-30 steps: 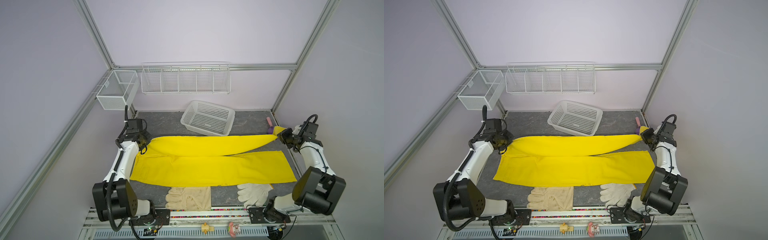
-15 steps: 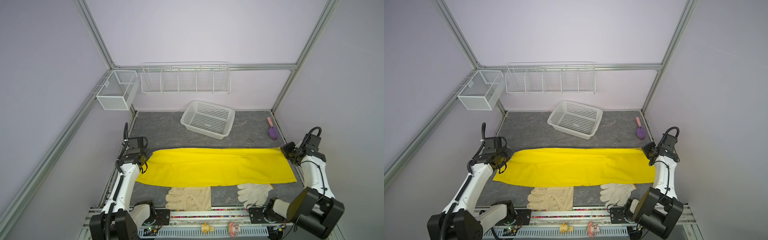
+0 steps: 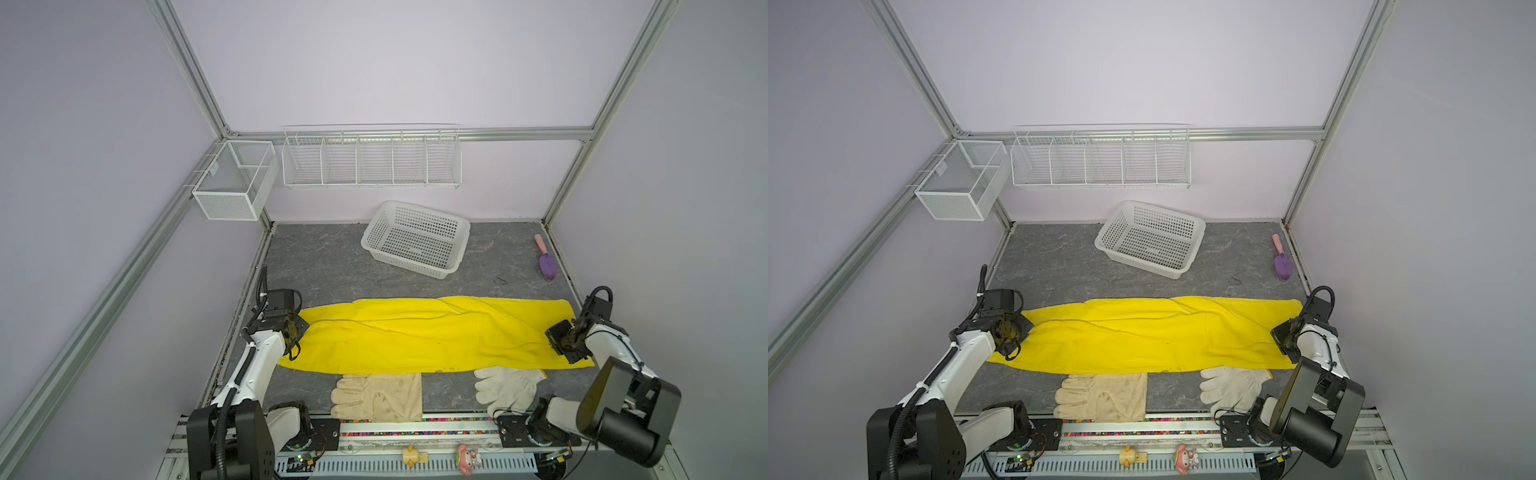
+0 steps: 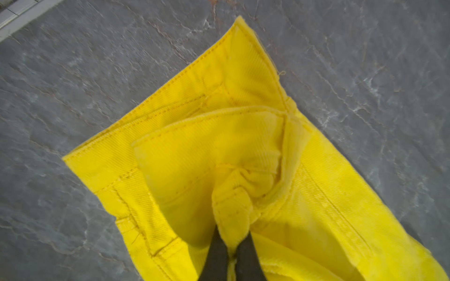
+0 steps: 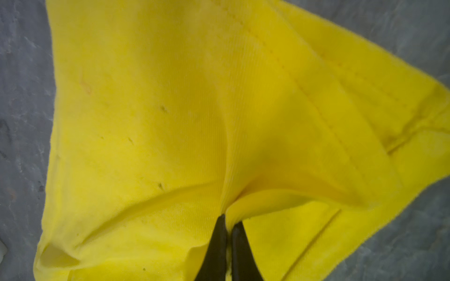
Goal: Fold and stack the trousers
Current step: Fold the trousers at the center of the table, then move the trousers to the center of the table.
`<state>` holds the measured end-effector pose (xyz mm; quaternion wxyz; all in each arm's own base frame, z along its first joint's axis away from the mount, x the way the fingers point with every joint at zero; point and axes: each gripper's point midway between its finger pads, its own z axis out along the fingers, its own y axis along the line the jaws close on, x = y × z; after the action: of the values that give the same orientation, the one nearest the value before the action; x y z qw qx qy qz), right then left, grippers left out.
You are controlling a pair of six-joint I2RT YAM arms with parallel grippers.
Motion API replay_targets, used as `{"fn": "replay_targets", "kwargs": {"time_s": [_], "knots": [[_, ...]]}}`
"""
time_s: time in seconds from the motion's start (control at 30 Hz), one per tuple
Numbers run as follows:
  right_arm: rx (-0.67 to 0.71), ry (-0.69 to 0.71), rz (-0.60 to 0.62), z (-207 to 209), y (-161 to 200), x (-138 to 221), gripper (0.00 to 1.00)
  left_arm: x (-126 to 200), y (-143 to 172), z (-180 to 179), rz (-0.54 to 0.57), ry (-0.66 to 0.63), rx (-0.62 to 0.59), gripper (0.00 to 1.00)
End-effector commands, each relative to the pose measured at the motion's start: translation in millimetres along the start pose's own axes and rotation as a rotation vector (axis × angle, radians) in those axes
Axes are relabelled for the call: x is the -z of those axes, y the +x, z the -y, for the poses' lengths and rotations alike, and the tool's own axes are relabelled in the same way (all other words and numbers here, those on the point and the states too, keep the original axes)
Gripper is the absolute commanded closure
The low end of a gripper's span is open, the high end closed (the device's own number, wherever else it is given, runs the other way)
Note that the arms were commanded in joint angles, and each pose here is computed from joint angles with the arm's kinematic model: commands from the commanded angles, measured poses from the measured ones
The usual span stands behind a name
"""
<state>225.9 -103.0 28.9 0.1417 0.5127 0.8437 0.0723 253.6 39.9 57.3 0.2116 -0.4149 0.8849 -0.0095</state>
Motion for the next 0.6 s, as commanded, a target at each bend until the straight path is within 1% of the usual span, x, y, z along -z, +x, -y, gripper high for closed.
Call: {"fn": "replay_targets", "kwargs": {"time_s": [0.0,0.17,0.37,0.57], "knots": [[0.049,-0.029,0.008,-8.9,-7.2,-4.6,0.93,-10.9,0.5,5.8,-0.034,0.001,0.009,1.0],[0.079,-0.032,-0.036,-14.6,-3.3,-19.6,0.93,-29.4,0.4,9.7,-0.047,-0.008,-0.017,1.0],[0.099,-0.049,-0.033,-29.1,-6.4,-27.7,0.94,-44.3,-17.4,22.5,-0.007,-0.012,-0.063,1.0],[0.103,-0.088,-0.014,-50.2,-23.7,-25.7,0.93,-51.3,-38.2,46.6,0.004,0.015,-0.102,1.0]]}}
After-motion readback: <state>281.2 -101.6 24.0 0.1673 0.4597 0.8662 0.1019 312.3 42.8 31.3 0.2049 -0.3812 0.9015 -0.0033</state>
